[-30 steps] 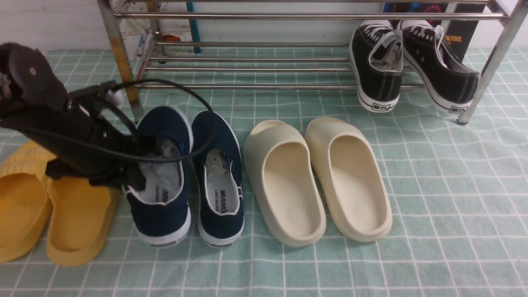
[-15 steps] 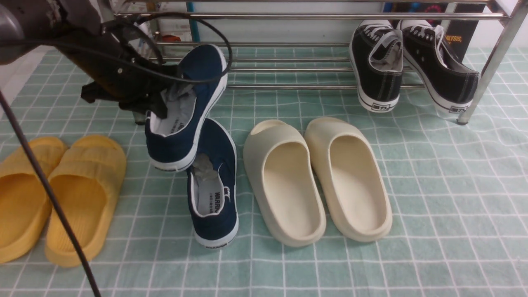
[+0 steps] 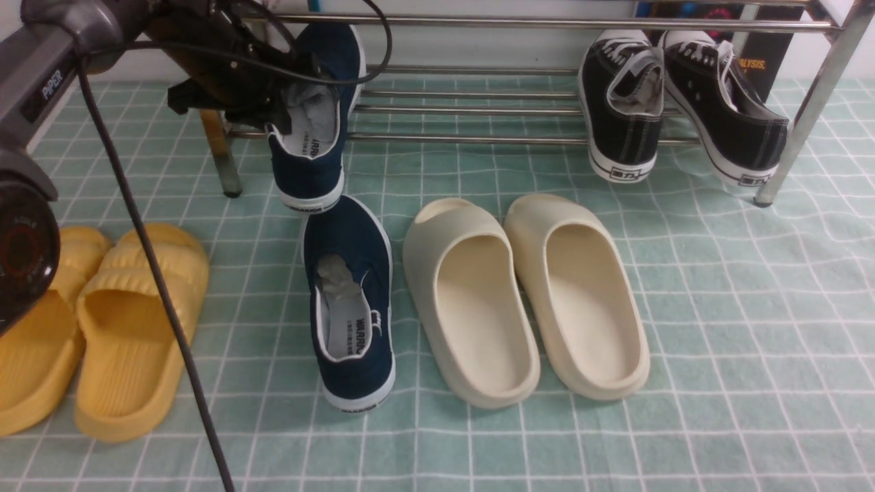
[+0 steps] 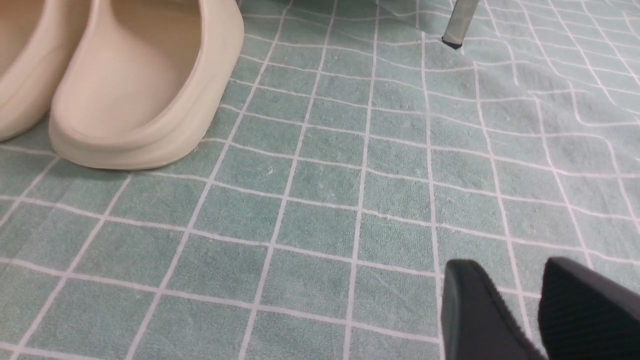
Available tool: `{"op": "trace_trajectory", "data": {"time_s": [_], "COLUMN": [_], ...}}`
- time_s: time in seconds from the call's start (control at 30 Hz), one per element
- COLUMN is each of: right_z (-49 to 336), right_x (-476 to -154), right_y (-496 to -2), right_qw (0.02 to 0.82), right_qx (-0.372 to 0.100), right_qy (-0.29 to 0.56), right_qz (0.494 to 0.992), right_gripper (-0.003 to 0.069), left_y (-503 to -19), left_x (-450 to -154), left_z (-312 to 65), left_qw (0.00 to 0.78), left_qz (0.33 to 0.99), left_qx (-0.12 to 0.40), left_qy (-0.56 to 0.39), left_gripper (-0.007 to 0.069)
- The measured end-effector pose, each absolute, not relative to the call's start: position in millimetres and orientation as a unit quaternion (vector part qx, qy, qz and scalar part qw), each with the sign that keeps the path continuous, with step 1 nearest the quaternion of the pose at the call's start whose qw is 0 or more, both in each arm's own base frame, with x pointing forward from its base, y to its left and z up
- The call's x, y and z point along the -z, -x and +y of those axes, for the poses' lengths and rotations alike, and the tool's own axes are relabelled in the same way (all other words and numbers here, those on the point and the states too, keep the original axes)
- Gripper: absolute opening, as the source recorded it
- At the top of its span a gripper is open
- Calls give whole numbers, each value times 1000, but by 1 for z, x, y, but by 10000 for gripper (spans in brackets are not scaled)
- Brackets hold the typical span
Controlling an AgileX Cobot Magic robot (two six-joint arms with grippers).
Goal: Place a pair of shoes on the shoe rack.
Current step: Use the left arm to put a shoe into the shoe rack
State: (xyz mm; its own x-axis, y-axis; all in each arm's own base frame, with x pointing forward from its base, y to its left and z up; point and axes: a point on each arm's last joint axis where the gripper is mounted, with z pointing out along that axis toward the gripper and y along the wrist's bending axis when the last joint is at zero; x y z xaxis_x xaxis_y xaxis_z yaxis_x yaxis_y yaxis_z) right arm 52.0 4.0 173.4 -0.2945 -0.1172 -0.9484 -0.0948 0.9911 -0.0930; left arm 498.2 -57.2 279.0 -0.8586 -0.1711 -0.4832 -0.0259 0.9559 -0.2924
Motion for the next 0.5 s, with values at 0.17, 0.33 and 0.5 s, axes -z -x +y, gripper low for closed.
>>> {"op": "trace_trajectory", "data": {"time_s": [0.17, 0.33, 0.5], "right_z": [4, 4, 4], "right_x": [-173, -173, -173], "right_y": [-52, -52, -52], "right_qw": [590, 590, 590], "right_qx": [9, 9, 9], "right_qy": [66, 66, 66], "right_qz": [804, 804, 804], "right_gripper": [239, 239, 239], "left_y": [-501, -502, -504], "left_x": [-280, -281, -281], "left_z": [-58, -59, -61], "left_qw": [261, 268, 275], "left_qz": [953, 950, 945], "left_qx": [142, 147, 156], "left_qy": [63, 71, 84], "left_gripper": [6, 6, 6]}}
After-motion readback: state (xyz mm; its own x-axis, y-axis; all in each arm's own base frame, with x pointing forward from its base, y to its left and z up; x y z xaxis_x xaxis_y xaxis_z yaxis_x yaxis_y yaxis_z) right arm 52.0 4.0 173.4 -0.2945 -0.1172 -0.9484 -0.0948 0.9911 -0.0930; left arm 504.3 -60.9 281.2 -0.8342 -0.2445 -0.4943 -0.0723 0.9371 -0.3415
